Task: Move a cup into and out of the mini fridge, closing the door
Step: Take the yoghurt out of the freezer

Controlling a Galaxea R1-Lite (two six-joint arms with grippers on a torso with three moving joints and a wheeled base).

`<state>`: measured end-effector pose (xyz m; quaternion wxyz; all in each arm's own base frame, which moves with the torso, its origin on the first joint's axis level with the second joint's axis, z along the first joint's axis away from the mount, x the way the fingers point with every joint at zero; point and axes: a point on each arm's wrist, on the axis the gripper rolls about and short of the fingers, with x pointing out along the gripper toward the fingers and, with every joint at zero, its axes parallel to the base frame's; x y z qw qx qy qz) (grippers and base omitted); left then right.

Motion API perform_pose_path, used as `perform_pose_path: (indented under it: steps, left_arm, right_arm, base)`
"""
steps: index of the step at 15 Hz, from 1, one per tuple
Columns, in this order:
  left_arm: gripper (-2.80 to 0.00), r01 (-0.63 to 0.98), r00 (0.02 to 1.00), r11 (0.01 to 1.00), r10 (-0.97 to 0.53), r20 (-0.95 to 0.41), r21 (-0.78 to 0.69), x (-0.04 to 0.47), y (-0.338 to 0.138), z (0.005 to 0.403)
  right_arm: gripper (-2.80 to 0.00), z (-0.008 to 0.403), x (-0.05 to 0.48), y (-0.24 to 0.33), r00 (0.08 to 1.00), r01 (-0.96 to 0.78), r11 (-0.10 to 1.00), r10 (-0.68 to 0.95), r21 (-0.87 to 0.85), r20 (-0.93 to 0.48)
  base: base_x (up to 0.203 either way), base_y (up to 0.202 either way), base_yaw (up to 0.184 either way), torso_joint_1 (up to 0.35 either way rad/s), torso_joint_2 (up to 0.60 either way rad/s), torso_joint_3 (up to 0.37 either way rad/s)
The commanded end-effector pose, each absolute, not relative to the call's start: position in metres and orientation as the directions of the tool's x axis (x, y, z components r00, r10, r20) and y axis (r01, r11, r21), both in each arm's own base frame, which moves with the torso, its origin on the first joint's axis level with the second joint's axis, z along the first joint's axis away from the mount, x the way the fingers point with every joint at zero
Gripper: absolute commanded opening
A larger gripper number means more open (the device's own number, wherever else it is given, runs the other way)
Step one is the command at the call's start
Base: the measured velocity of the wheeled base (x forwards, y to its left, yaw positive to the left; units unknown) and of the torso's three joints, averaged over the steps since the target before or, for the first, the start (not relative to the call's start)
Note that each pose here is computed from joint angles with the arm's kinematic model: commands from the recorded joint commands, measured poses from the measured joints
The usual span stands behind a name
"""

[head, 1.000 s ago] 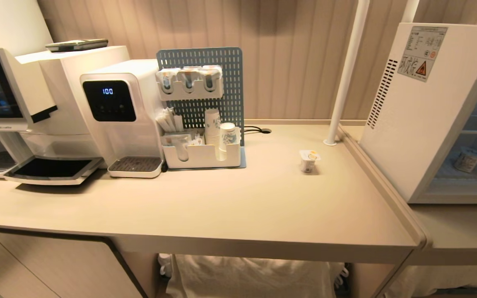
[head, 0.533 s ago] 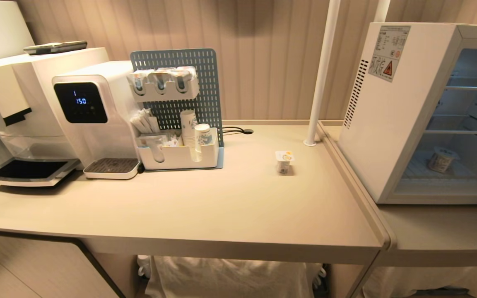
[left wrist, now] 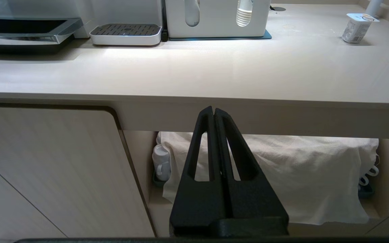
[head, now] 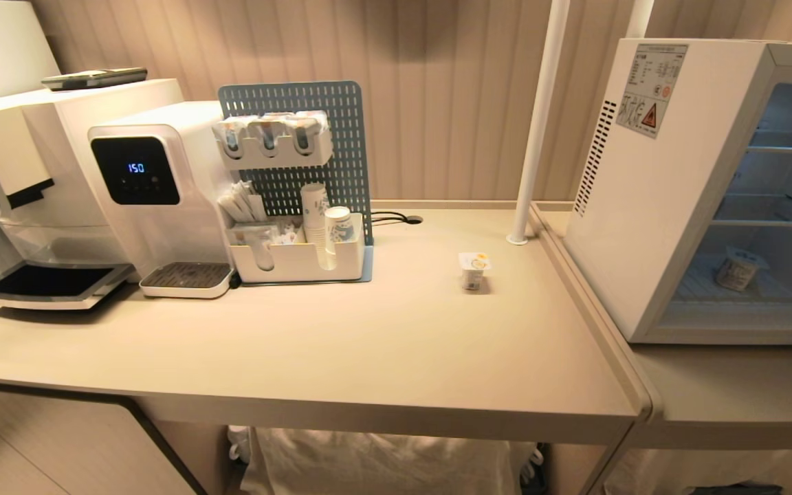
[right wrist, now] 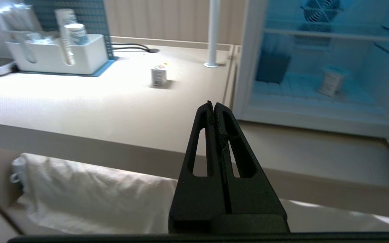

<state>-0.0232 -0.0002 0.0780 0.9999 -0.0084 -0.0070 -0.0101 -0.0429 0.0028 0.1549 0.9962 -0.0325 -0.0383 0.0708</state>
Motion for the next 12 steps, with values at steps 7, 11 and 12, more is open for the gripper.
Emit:
perform_pose_path:
  steps: [7, 11, 12]
  left_arm:
    - [-2.8, 0.02, 1.0, 1.0, -0.02, 0.015, -0.017, -0.023, 0.0, 0.078]
    - [-2.8, 0.02, 1.0, 1.0, -0.02, 0.015, -0.015, -0.023, 0.0, 0.078]
    - [-2.8, 0.02, 1.0, 1.0, -0.02, 0.016, -0.017, -0.023, 0.0, 0.078]
  right_arm:
    - [-2.8, 0.217, 0.125, 0.006, 0.911, -0.213, 0.97, 0.24, 0.113, -0.337]
    - [-2.8, 0.214, 0.115, 0.006, 0.921, -0.22, 0.967, 0.249, 0.127, -0.301]
    - [-2.8, 0.213, 0.113, 0.006, 0.921, -0.218, 0.968, 0.246, 0.126, -0.302]
  base:
    - [0.0, 0.0, 0.0, 0.0, 0.0, 0.0]
    - [0.0, 0.0, 0.0, 0.0, 0.0, 0.0]
    - [0.0, 0.0, 0.0, 0.0, 0.0, 0.0]
